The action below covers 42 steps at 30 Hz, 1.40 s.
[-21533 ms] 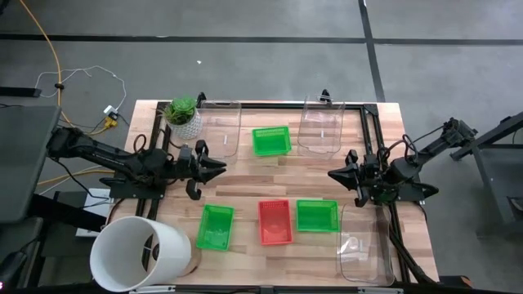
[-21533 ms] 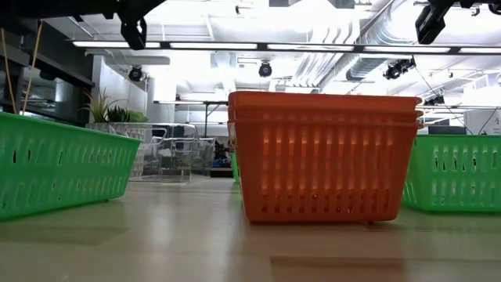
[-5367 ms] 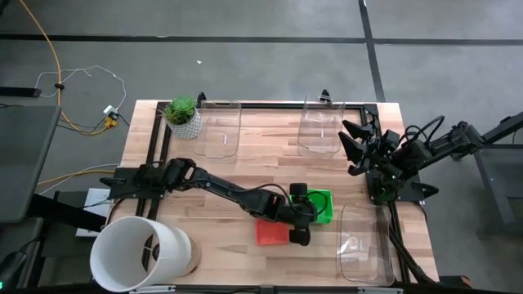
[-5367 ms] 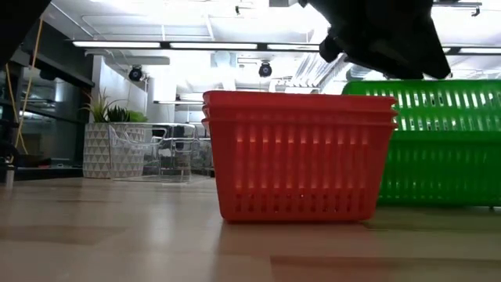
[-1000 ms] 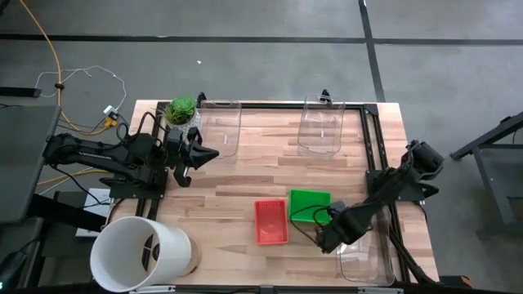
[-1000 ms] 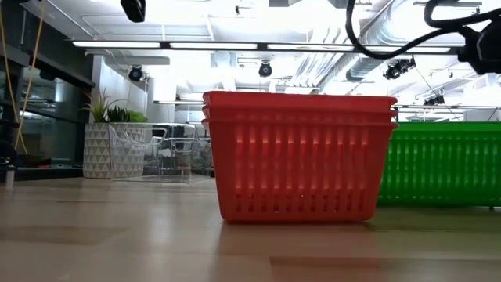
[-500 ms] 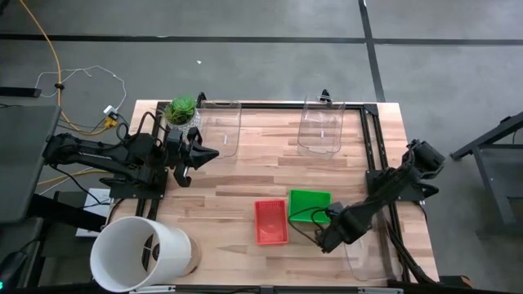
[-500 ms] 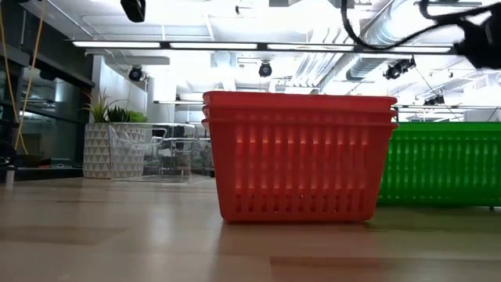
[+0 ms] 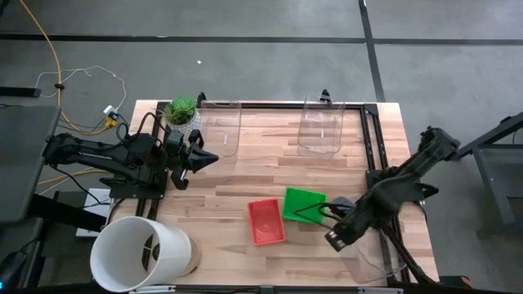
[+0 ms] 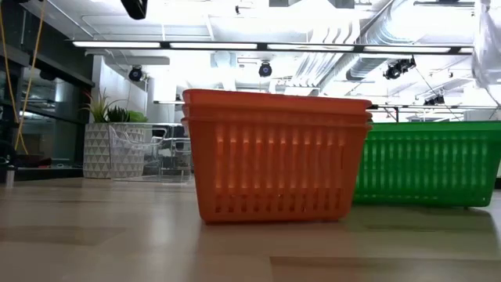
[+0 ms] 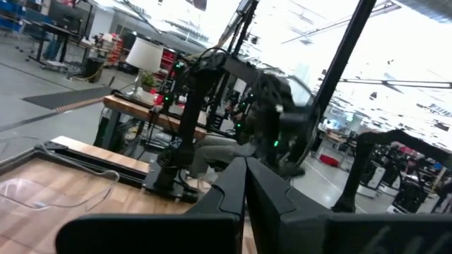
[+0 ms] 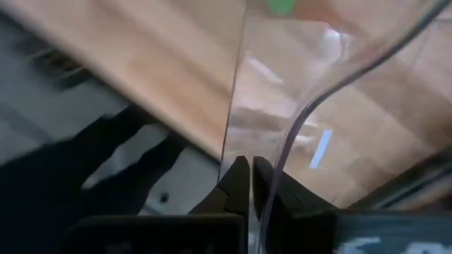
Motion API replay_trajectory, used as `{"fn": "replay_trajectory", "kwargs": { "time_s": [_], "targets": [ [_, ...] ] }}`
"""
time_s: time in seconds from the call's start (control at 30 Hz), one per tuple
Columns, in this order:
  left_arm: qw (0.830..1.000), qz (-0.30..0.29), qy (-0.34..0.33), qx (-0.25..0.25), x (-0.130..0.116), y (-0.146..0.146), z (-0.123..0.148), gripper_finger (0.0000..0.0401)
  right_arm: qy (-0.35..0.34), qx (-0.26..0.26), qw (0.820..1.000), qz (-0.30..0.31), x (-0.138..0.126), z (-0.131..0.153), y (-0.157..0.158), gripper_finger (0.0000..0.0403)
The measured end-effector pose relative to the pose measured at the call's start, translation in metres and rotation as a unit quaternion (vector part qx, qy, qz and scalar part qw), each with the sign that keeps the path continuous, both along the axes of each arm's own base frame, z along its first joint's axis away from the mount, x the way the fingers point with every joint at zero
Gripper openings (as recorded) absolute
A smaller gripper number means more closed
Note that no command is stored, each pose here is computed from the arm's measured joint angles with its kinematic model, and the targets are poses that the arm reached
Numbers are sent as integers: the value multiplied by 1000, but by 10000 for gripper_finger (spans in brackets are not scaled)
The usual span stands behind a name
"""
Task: Stack baskets by color
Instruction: Stack the bottom transparent bin on the top right transparent bin
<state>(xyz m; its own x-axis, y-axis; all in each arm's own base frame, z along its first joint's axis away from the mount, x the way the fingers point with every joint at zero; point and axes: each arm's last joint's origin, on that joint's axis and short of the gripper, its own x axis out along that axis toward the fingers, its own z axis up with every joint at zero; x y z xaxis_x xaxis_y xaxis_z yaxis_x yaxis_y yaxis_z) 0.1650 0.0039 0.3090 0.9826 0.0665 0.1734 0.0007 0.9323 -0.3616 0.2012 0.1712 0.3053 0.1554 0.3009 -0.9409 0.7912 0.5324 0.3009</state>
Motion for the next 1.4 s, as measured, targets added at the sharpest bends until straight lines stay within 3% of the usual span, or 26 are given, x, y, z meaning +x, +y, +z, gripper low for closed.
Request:
{"fn": "replay_trajectory", "kwargs": {
  "time_s": [0.17, 0.23, 0.37, 0.57, 0.73, 0.87, 1.03, 1.27, 1.4],
  "targets": [
    [1000, 0, 0, 1, 0, 0, 0, 0, -111, 57, 991, 42, -11, 40, -10, 0],
    [1000, 0, 0, 1, 0, 0, 0, 0, -156, 51, 985, 50, -16, 51, -16, 1],
    [1000, 0, 0, 1, 0, 0, 0, 0, -284, 51, 956, 47, -10, 83, -26, 0],
    [1000, 2, 0, 1, 0, 0, 0, 0, -398, -47, 916, 38, 4, 123, -55, 1],
    [1000, 2, 0, 0, 0, 0, 0, 0, -447, -109, 888, 16, 10, 153, -85, 0],
    [1000, 4, -2, 0, 0, 0, 0, 0, -453, -173, 875, 1, 11, 170, -110, 0],
    [1000, 5, -3, -1, 0, 0, 1, 0, -419, -251, 872, -22, 20, 172, -135, 0],
    [1000, 6, -3, -1, 0, 0, 1, 0, -318, -308, 894, -65, 36, 149, -168, 0],
    [1000, 6, -3, 0, 0, 0, 1, 0, -280, -337, 894, -92, 51, 138, -187, 0]
  ]
}}
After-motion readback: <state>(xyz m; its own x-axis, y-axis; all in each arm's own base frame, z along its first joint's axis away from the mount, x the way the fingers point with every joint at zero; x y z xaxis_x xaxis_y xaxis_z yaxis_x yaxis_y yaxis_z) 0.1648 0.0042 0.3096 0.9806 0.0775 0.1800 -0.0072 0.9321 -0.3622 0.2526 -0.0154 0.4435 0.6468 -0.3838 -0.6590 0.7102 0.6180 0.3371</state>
